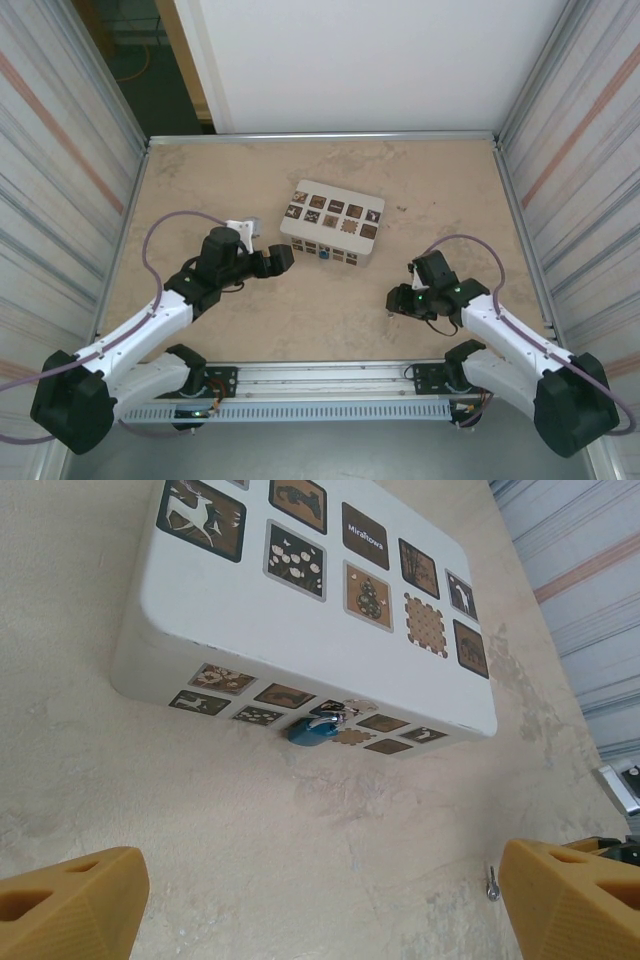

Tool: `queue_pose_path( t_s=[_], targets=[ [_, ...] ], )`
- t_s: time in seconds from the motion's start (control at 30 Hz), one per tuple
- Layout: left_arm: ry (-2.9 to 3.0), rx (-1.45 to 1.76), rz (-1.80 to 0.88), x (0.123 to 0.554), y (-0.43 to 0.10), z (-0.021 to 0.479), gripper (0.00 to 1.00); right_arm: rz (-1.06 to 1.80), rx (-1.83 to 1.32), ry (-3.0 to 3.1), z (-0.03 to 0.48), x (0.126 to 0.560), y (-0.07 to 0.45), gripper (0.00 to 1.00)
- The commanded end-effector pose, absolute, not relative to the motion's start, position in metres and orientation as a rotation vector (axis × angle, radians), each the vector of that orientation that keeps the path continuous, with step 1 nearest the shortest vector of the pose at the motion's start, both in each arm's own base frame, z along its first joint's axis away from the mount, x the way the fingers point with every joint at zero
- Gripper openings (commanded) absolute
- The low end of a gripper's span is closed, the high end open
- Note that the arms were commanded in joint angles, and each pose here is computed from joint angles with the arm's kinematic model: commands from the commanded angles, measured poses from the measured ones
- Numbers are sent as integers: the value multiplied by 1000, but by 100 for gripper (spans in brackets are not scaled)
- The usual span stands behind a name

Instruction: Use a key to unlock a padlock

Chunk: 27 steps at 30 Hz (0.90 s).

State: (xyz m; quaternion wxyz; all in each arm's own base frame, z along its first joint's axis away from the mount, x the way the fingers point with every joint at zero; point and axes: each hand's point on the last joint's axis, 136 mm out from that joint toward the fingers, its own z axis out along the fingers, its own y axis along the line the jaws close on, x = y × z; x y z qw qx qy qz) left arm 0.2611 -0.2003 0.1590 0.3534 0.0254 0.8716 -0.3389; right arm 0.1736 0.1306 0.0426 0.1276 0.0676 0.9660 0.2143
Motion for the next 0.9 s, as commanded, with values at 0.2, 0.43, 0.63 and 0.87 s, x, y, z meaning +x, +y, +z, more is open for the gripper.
queue_pose_path(
  t_s=[0.2,0.43,0.63,0.87],
  targets=[
    [2247,53,-863,261,-198,158,91,613,241,2867,27,171,132,35],
    [2255,52,-860,262,-199,156,92,595,250,2895,19,169,131,33],
    [2261,54,-854,262,-199,154,92,598,249,2913,17,165,131,31],
    [2263,48,-854,262,-198,152,92,605,247,2922,17,162,133,28]
  ],
)
